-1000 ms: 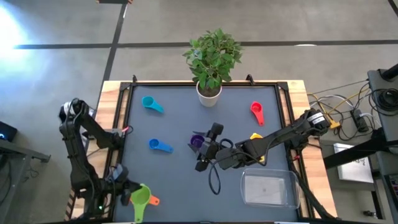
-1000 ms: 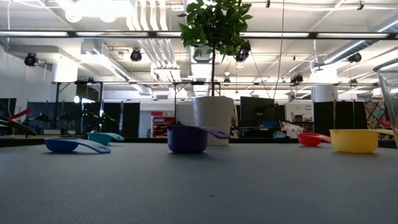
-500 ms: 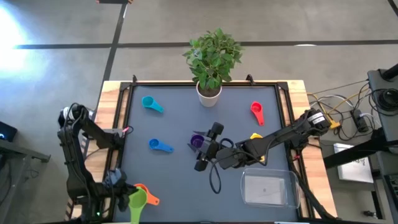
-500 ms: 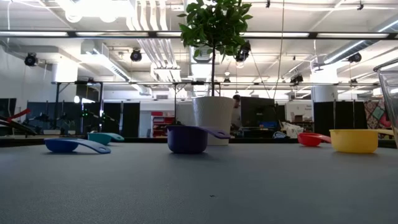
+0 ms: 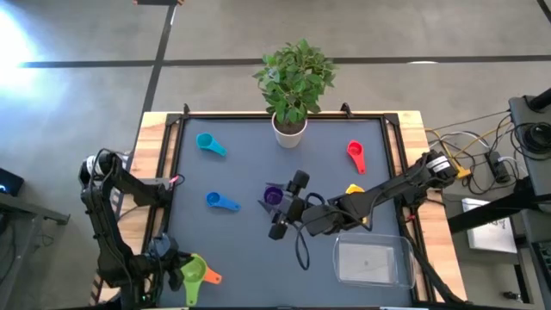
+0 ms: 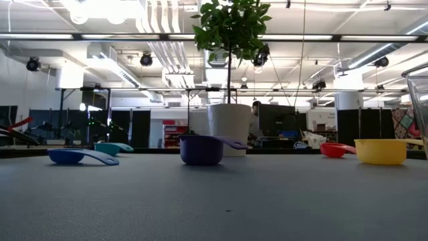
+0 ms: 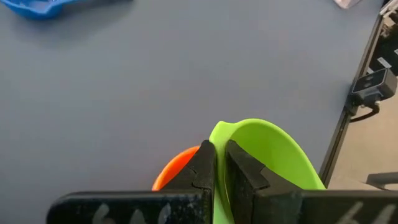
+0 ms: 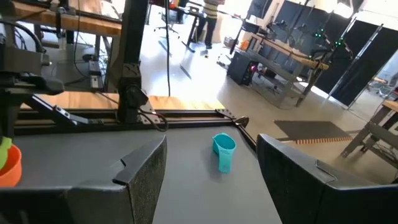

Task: Nest measuring cups in basket
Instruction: Stack the green measuring cup on top of the orange measuring cup

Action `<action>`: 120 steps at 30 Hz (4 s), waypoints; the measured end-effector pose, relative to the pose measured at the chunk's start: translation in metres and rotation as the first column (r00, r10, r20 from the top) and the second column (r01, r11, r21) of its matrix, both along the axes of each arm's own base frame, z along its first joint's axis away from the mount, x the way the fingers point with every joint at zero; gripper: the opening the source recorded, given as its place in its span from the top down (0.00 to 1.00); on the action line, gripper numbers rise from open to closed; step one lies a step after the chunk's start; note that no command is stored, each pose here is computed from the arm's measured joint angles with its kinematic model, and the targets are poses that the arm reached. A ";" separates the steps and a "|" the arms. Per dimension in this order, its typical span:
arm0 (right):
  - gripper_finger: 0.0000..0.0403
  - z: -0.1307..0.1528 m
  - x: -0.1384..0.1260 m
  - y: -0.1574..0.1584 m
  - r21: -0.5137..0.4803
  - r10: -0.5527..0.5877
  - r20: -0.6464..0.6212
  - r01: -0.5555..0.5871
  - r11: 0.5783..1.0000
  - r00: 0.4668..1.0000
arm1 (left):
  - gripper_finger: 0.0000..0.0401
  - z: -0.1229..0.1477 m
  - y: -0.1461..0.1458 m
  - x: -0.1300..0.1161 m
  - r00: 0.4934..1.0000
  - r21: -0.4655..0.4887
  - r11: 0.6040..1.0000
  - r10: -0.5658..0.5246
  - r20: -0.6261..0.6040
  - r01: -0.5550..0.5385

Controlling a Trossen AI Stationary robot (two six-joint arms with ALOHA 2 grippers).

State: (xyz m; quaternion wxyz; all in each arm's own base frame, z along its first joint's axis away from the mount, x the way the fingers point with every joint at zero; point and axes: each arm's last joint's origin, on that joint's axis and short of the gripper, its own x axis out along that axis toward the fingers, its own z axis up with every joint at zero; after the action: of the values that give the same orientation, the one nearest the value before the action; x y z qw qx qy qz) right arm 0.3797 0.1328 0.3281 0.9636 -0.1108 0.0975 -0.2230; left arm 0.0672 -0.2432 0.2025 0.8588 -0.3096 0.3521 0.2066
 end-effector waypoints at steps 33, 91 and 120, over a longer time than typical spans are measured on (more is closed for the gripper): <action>0.41 0.000 0.000 0.000 -0.003 0.000 -0.002 0.000 1.000 1.000 | 0.99 0.001 0.009 -0.004 0.998 0.052 0.999 -0.005 -0.064 0.009; 0.41 0.004 0.001 0.001 -0.029 0.056 0.009 -0.055 0.998 0.998 | 0.54 0.011 0.000 0.002 0.959 -0.033 0.999 -0.040 -0.281 0.032; 0.41 0.003 0.001 0.002 -0.050 0.061 -0.003 -0.061 0.997 0.998 | 0.54 0.020 -0.053 0.035 0.730 0.011 0.977 -0.153 -0.666 0.214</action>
State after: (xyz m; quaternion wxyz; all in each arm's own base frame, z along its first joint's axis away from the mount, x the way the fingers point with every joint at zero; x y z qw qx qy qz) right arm 0.3807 0.1350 0.3314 0.9668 -0.1380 0.0895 -0.1958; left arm 0.1024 -0.2962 0.2226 0.7072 -0.1424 0.6525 0.2320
